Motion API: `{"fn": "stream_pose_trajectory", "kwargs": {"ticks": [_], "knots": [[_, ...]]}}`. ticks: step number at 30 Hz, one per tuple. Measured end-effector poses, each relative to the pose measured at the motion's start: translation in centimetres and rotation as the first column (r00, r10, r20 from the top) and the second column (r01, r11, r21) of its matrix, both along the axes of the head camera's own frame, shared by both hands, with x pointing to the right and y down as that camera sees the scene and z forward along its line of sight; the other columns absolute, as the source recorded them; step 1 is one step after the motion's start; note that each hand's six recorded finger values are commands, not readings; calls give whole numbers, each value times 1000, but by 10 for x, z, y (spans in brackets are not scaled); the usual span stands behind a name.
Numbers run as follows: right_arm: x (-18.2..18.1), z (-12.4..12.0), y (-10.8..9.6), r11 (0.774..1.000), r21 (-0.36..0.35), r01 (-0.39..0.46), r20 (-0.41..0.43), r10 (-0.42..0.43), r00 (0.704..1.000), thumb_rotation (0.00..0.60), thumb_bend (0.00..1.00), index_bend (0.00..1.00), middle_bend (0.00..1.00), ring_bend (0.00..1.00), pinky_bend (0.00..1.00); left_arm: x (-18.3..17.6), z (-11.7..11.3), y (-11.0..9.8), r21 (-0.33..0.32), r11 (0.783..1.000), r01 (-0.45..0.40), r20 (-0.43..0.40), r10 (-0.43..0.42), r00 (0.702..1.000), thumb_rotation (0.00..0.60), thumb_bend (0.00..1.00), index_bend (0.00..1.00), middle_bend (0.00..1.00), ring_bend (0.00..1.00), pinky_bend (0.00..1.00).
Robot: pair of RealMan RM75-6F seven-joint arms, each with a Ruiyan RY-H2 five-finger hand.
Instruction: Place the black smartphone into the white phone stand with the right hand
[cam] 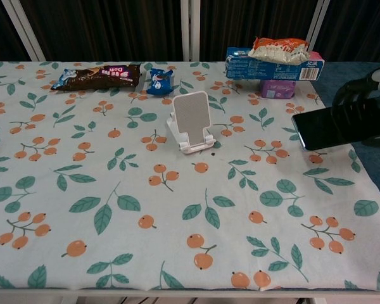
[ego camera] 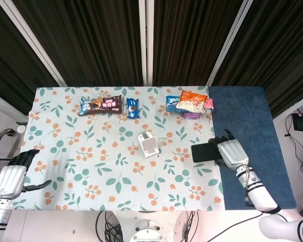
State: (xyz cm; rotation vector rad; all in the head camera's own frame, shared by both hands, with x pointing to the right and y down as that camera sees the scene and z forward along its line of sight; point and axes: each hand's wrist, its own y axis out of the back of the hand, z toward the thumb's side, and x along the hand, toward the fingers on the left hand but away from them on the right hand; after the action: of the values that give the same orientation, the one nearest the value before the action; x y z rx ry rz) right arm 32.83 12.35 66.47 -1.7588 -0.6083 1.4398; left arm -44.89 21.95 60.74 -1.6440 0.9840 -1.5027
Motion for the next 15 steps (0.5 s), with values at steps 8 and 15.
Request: {"fn": "stream_pose_trajectory", "kwargs": {"ticks": [8,15], "knots": [[-9,-50,-42,960,247,132,-33,-128,991,600,304,706,386,380,0,3,0,-2,9,1000,-8,-3,8,1000,321,5,118,119,129,223],[-42,-82,-74,814,410,412,-222,-349,910,600,300,699,400,391,0,3,0,-3,19,1000,-4,-2,4,1000,323,6,118,116,129,223]]}}
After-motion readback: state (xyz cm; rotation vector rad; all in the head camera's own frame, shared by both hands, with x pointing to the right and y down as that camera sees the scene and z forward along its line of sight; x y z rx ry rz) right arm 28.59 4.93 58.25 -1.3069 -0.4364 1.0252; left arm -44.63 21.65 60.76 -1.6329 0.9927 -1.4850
